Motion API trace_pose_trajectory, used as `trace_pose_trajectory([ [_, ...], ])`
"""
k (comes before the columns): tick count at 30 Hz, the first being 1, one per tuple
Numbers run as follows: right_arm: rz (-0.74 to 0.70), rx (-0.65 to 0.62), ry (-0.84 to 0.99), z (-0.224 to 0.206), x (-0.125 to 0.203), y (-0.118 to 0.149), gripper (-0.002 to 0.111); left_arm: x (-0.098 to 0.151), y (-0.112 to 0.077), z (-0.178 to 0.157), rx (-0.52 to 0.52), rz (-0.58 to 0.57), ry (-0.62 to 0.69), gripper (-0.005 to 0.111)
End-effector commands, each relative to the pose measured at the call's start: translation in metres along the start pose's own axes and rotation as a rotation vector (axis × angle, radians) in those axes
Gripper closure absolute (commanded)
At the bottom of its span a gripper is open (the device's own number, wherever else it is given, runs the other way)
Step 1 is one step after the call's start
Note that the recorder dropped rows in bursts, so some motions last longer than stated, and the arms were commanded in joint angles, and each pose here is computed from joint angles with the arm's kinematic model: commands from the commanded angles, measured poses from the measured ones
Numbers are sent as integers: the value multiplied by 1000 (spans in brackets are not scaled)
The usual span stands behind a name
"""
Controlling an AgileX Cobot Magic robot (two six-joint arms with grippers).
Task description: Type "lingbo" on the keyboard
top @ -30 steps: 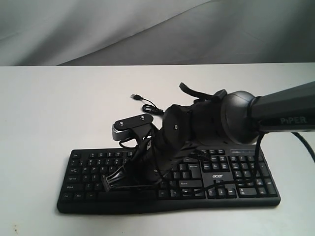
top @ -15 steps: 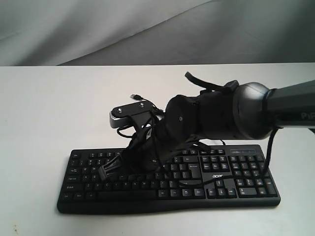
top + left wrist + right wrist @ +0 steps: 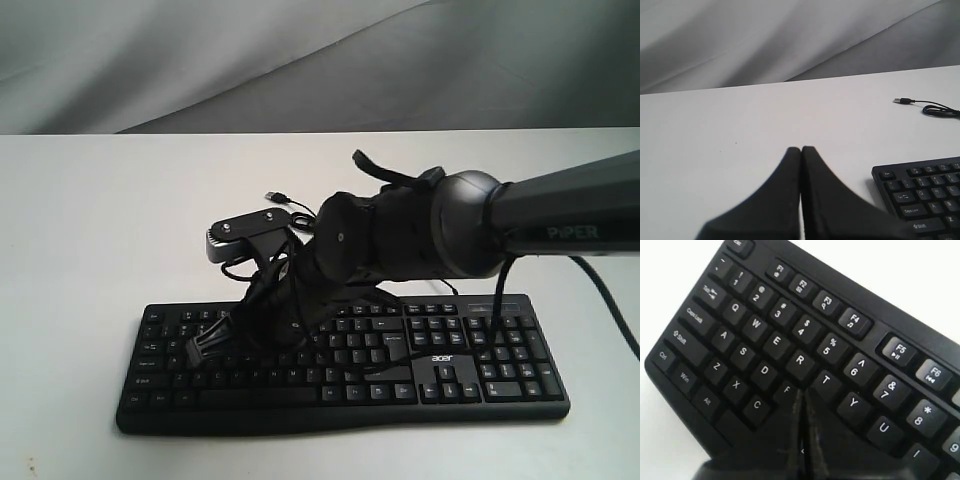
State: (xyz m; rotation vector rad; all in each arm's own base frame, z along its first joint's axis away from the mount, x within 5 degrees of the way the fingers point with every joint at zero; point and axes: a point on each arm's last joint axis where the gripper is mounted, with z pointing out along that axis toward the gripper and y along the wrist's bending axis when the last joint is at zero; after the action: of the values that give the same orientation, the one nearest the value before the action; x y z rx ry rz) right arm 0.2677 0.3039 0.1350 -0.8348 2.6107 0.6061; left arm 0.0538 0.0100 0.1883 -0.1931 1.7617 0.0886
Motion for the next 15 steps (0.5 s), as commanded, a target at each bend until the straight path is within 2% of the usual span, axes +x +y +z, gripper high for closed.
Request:
trace_pose_trajectory([
  [1,-18,-7,-8,4,-1,1,108,1,0,0,1,-12,-3,106],
  [15,-34,-18,-29,4,-3,2,108,1,0,0,1,-12,-3,106],
])
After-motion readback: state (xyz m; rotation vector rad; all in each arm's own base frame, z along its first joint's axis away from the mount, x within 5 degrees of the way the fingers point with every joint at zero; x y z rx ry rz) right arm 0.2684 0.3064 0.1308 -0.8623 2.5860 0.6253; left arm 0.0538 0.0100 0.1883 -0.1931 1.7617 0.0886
